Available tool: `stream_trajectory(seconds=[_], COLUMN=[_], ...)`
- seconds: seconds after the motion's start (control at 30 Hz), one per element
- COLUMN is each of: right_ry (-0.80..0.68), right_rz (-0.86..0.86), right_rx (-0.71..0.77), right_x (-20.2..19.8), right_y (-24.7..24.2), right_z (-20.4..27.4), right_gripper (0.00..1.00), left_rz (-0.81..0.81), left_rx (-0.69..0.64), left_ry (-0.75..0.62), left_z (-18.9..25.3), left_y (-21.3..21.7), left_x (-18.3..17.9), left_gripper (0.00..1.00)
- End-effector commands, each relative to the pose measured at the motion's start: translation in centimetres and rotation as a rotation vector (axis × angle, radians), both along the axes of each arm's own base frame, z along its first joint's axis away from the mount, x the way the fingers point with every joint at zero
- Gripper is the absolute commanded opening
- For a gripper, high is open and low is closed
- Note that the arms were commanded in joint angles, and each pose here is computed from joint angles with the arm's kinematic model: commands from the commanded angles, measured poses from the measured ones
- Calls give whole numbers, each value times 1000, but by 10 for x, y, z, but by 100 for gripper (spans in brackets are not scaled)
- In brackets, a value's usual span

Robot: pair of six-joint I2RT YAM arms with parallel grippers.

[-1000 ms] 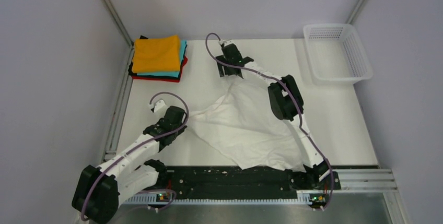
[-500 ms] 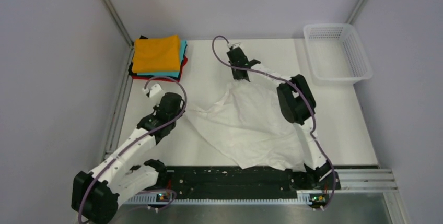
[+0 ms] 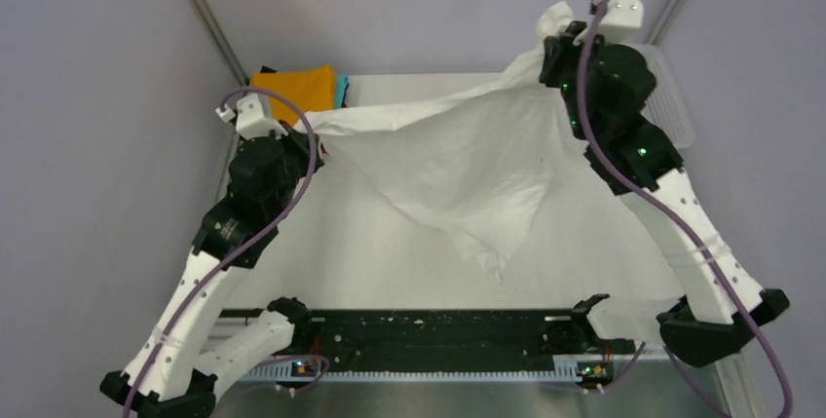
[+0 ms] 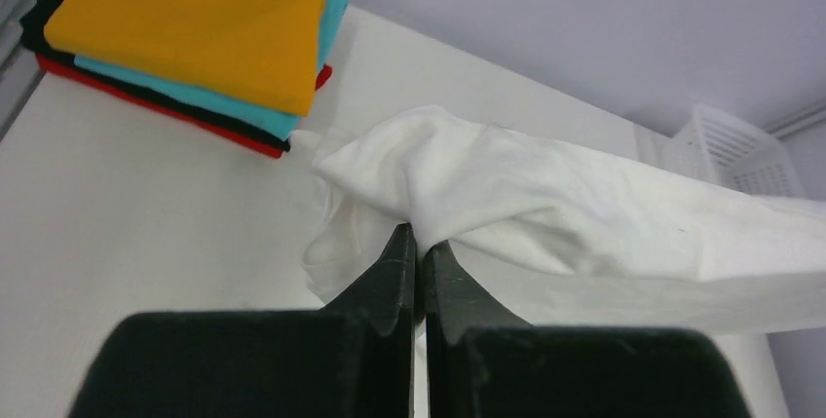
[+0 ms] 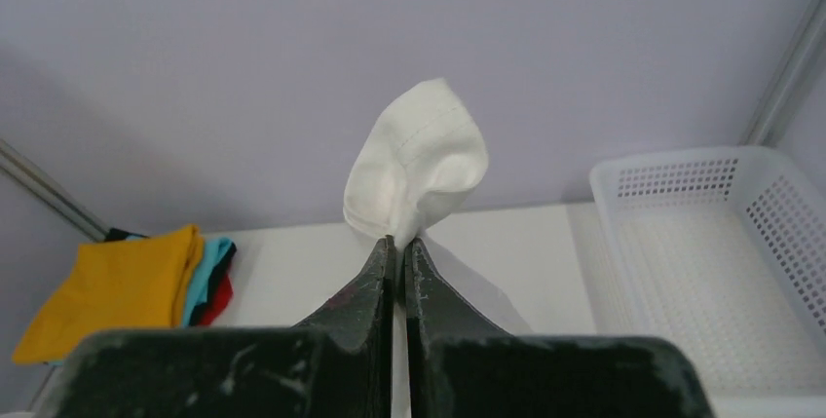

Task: Fold and stack the t-shirts
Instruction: Flatten out the tshirt

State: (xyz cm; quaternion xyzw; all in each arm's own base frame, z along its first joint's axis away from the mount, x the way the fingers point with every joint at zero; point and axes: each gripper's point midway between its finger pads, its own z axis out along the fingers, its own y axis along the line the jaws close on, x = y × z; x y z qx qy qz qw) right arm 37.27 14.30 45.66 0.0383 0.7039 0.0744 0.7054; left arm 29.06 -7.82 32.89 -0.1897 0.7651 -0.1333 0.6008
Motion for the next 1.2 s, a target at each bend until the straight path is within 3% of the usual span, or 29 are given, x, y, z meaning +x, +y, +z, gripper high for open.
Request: stream_trajectory(seconds=[0.0,0.17,0.3,0.5,0.6,0.77,0.9,1.07,1.17], right_ry=[-47,-176,-267,-446,-472,-398,-323,-162,10], right_rz=[-1,198,340,519,538,325,35,-319,-324], right_rx=[-8,67,87,137,143,101,12,-169,-192], right_x=[-40,-112,-164,-234,-242,-187,-119,-17,67], right_y=[-27,-34,-38,-44,-45,-56,-72,-82,-82], right_z=[48,115,157,214,221,205,180,100,9], right_gripper=[0,0,0,0,0,0,0,0,0], left_rz=[-133,-223,-411,-706,-700,-502,-352,-113,-80], left_rx=[15,-45,-85,-65,-76,-79,-45,51,73], left_ry=[-176,-348,-497,-622,-629,-539,-380,-81,92], left_z=[78,151,197,227,231,212,166,65,-2], left_y=[-4,-2,-17,-45,-43,-27,-29,-28,-34], left_x=[-25,-68,-114,-170,-172,-129,-62,34,90], left_gripper=[0,0,0,0,0,0,0,0,0])
